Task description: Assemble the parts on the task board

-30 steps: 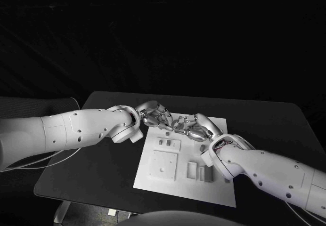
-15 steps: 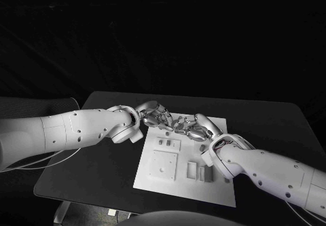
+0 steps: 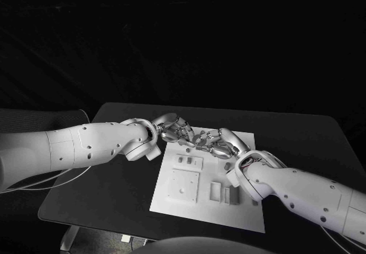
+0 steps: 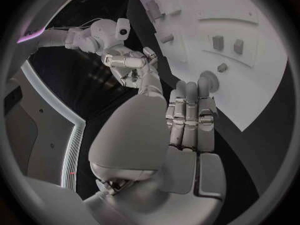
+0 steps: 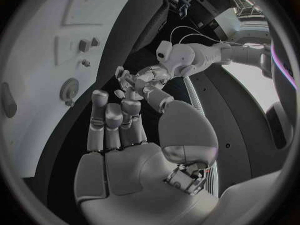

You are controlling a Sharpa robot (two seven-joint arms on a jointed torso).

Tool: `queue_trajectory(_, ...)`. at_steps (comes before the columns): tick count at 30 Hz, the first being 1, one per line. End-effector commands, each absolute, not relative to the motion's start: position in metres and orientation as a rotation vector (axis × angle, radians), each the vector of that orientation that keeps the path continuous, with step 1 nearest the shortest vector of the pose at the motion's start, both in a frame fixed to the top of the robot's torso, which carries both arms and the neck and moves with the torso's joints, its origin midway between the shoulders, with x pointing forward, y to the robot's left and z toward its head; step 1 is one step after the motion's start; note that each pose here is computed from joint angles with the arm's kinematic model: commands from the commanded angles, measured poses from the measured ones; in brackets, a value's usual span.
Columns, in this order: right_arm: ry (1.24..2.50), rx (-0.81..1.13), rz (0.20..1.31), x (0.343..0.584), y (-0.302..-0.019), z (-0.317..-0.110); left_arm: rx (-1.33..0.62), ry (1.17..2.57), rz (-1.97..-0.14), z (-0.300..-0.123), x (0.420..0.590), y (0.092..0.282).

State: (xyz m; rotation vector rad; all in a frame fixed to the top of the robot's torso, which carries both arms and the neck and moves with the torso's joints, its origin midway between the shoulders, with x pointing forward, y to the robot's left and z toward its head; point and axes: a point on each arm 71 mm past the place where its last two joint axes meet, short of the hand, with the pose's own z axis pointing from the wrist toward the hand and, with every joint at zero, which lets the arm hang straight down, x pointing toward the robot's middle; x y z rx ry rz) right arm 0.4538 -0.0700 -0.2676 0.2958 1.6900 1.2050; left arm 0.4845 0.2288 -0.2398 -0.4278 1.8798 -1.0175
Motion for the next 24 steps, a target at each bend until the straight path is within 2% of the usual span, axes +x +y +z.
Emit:
queue_trajectory(1, 1.710, 0.265, 1.218, 0.4517, -0.0665, -0.2683, -0.431, 1.872, -1.040, -0.2381, 0.4842, 0.2257)
queue_trajectory(24, 1.708, 0.263, 1.216, 0.4516, -0.0660, -0.2681, -0.432, 1.878, -1.039, -0.2386, 0.4843, 0.2252)
